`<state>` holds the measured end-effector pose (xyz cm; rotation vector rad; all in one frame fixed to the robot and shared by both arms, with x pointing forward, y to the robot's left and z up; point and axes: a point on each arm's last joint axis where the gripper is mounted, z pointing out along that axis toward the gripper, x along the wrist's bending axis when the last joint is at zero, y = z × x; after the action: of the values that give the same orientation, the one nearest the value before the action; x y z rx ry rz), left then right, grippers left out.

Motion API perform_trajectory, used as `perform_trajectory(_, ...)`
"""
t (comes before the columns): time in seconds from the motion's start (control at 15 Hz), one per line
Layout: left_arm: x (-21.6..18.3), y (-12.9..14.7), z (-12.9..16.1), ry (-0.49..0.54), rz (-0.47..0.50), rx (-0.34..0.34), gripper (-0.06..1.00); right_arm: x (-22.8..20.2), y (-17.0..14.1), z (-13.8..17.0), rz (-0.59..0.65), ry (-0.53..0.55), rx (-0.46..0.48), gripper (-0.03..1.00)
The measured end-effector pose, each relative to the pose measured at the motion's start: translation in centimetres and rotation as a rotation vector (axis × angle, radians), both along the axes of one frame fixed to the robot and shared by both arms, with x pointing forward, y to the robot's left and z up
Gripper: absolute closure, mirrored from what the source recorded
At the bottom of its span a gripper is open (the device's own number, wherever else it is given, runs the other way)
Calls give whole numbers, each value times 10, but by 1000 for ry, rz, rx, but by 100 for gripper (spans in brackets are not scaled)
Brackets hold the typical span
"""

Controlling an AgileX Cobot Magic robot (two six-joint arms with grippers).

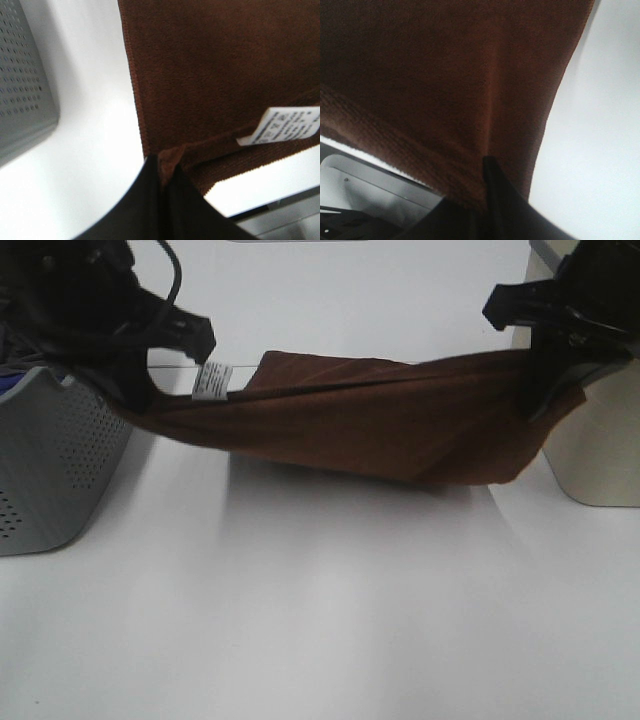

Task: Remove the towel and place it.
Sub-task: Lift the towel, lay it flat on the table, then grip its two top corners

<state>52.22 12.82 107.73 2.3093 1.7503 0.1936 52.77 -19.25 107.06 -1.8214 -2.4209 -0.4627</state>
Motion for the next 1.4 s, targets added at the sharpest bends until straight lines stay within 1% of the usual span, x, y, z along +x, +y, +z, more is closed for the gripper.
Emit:
perform_trajectory(0.27, -72, -4, -17, 65, -19, -3, 94, -56, -12, -15, -11, 85, 28, 97)
perform_trajectory(0.47, -108, -6, -32, 110, -23, 3, 94, -91, -18, -35, -25, 173, 55, 97)
perform_trajectory(0.53, -118, -9, -39, 143, -28, 7, 94, -101, -20, -44, -28, 207, 47, 97)
perform_trajectory(0.6, -125, -9, -45, 169, -33, 24, 94, -109, -23, -53, -27, 241, 30, 94)
perform_trajectory(0.67, -130, -6, -52, 197, -27, 54, 94, -114, -26, -60, -24, 264, 8, 90)
perform_trajectory(0.73, -133, -2, -56, 220, -22, 95, 94, -117, -29, -65, -21, 281, -18, 84)
perform_trajectory(0.8, -135, 2, -58, 235, -20, 126, 94, -120, -31, -69, -25, 294, -27, 75)
perform_trajectory(0.87, -135, 2, -59, 240, -19, 136, 92, -120, -32, -70, -27, 297, -31, 65)
perform_trajectory(0.93, -136, 2, -58, 246, -17, 133, 84, -119, -32, -70, -28, 292, -32, 55)
perform_trajectory(1.0, -139, 0, -58, 280, -6, 103, 53, -118, -32, -70, -31, 281, -31, 43)
perform_trajectory(1.07, -140, -2, -58, 292, -5, 83, 33, -118, -32, -70, -32, 278, -31, 39)
perform_trajectory(1.13, -140, -2, -58, 292, -5, 83, 33, -118, -32, -70, -32, 278, -31, 39)
perform_trajectory(1.2, -141, -3, -58, 298, -7, 72, 18, -118, -32, -70, -31, 277, -32, 37)
perform_trajectory(1.27, -141, -3, -58, 302, -10, 69, 12, -118, -32, -70, -32, 275, -31, 37)
perform_trajectory(1.33, -141, -3, -58, 302, -13, 69, 10, -118, -32, -70, -32, 272, -32, 36)
perform_trajectory(1.4, -140, -2, -58, 288, -18, 79, 9, -116, -32, -70, -37, 255, -28, 36)
